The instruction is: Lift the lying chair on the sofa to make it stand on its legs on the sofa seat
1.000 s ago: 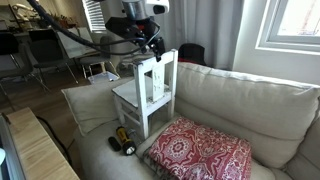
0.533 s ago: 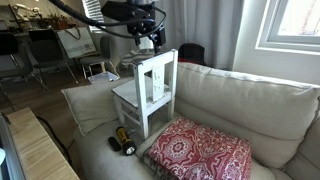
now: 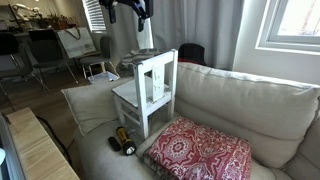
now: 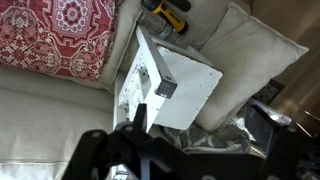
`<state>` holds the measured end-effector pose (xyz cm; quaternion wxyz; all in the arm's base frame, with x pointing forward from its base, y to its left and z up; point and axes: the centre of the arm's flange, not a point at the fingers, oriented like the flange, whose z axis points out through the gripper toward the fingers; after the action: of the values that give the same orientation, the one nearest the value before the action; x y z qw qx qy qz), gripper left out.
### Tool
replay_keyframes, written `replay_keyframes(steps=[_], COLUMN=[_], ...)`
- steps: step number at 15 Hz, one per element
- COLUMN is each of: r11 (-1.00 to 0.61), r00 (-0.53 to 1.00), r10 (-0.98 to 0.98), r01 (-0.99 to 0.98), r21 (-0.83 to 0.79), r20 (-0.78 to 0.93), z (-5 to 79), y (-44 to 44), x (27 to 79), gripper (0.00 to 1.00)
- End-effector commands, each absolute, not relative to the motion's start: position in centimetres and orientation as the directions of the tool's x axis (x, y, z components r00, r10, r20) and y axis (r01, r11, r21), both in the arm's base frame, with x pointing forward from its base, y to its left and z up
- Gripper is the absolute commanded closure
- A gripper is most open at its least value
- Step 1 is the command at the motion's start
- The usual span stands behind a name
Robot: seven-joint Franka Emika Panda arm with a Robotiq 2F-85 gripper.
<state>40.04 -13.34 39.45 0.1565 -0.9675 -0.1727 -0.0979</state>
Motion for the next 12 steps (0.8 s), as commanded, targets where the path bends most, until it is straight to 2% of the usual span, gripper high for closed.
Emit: replay_keyframes(steps=[1, 8, 9, 12], r11=[-0.898, -0.883, -0.888, -0.886], r00=[0.911, 0.876, 0.880, 0.876], r10=[0.339, 0.414, 0.395, 0.397], r01=[0.388, 0.453, 0.439, 0.444], r21=[-0.209, -0.127, -0.138, -0.137], r20=[0.235, 0.248, 0.263, 0.272], z=[42.9, 44.8, 45.0, 45.3], y=[-12.7, -12.5, -13.2, -13.2], x=[36.5, 34.6, 36.2, 36.1], gripper=[0.00, 0.00, 0.00, 0.00])
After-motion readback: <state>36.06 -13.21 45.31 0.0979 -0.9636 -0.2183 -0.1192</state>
